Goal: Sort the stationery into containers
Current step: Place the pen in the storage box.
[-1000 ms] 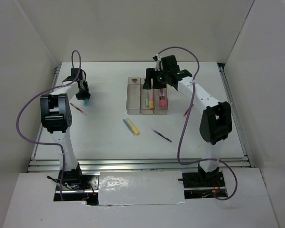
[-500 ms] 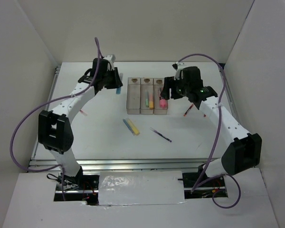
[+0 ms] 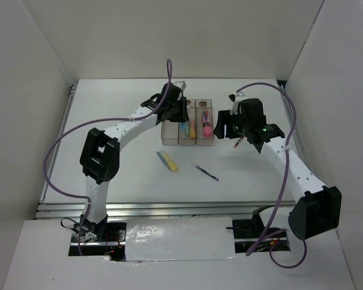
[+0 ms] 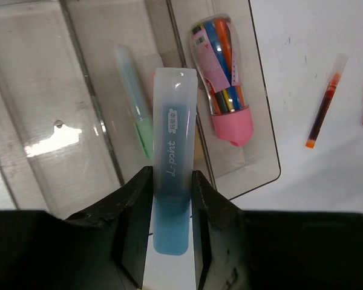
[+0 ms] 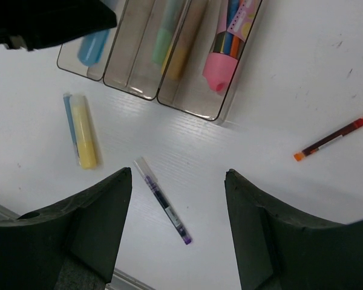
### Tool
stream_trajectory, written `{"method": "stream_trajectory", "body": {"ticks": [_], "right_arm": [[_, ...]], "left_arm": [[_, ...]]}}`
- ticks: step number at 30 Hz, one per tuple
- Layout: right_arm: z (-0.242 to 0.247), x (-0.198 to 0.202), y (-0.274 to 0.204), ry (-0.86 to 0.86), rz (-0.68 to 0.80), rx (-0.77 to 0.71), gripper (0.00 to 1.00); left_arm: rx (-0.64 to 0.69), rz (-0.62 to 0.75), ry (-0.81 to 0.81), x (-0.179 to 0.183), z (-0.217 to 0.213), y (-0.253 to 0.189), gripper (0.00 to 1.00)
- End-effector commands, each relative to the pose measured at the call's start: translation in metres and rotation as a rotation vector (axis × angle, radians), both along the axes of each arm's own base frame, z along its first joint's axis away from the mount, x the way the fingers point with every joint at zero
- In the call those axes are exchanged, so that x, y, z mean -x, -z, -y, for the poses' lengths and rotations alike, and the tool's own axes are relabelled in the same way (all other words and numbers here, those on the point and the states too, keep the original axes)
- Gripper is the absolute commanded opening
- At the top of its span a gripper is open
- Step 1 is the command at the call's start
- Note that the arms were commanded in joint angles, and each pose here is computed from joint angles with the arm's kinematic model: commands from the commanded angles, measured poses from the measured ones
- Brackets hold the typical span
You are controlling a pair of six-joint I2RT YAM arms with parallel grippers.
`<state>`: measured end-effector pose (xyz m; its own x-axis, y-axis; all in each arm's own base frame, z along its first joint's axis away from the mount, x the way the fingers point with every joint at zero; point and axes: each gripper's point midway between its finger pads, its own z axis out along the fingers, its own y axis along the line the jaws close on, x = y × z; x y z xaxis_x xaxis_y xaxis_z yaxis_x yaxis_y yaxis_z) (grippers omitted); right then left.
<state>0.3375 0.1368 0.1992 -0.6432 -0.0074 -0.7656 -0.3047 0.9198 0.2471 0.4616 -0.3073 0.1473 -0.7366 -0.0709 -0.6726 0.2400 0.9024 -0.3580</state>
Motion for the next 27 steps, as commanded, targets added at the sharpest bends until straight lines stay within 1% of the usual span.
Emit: {"method": "stream_trajectory", "body": {"ticks": [1, 5, 7, 8, 10, 11, 12, 13, 14, 17, 19, 20, 22, 23, 24, 25, 26, 27], "right_arm": [[0.003, 0.002, -0.01, -0.002, 0.044, -0.009, 0.69], [0.002, 0.007, -0.004, -0.016, 0.034, -0.006, 0.69], [0.002, 0.008, -0.003, -0.015, 0.03, -0.006, 0.69], [0.002, 0.008, -0.002, -0.014, 0.028, -0.006, 0.7], [0.0, 0.008, -0.001, -0.021, 0.03, -0.003, 0.7], [-0.001, 0.007, -0.003, -0.022, 0.034, -0.005, 0.7], [-0.003, 0.007, -0.003, -0.028, 0.034, -0.004, 0.7], [-0.004, 0.007, -0.004, -0.032, 0.04, -0.003, 0.7], [-0.006, 0.007, -0.004, -0.035, 0.04, -0.001, 0.7], [-0.014, 0.007, -0.005, -0.061, 0.043, 0.008, 0.7], [-0.021, 0.007, -0.005, -0.082, 0.044, 0.017, 0.7], [-0.025, 0.007, -0.006, -0.093, 0.047, 0.02, 0.7], [-0.035, 0.007, -0.005, -0.123, 0.046, 0.026, 0.68], [-0.042, 0.007, -0.006, -0.145, 0.045, 0.023, 0.66], [-0.05, 0.009, -0.004, -0.17, 0.036, 0.022, 0.58], [-0.065, 0.012, 0.0, -0.213, 0.02, 0.025, 0.53], [-0.076, 0.015, 0.002, -0.239, 0.014, 0.025, 0.49], [-0.085, 0.016, 0.006, -0.258, 0.005, 0.027, 0.43]], "left_arm": [[0.02, 0.038, -0.045, -0.017, 0.012, -0.006, 0.01], [0.003, 0.029, -0.062, -0.024, 0.018, 0.011, 0.05], [0.001, 0.024, -0.063, -0.026, 0.023, 0.017, 0.11], [-0.009, 0.018, -0.071, -0.026, 0.022, 0.021, 0.16], [-0.017, 0.005, -0.088, -0.029, 0.022, 0.026, 0.22], [-0.028, 0.001, -0.096, -0.03, 0.021, 0.029, 0.29], [-0.035, 0.002, -0.097, -0.032, 0.02, 0.027, 0.33], [-0.035, 0.007, -0.093, -0.032, 0.021, 0.025, 0.38], [-0.034, 0.022, -0.084, -0.031, 0.02, 0.017, 0.5], [-0.025, 0.088, -0.056, -0.033, 0.019, -0.006, 0.61], [-0.015, 0.145, -0.052, -0.032, 0.017, -0.034, 0.62], [-0.011, 0.179, -0.048, -0.031, 0.012, -0.053, 0.65], [-0.006, 0.207, -0.061, -0.033, 0.001, -0.077, 0.64], [0.01, 0.24, -0.07, -0.03, -0.008, -0.101, 0.63], [0.019, 0.255, -0.08, -0.029, -0.017, -0.114, 0.61], [0.018, 0.265, -0.111, -0.033, -0.038, -0.122, 0.61], [0.039, 0.308, -0.129, -0.026, -0.055, -0.15, 0.6], [0.048, 0.334, -0.142, -0.022, -0.067, -0.166, 0.59]]}}
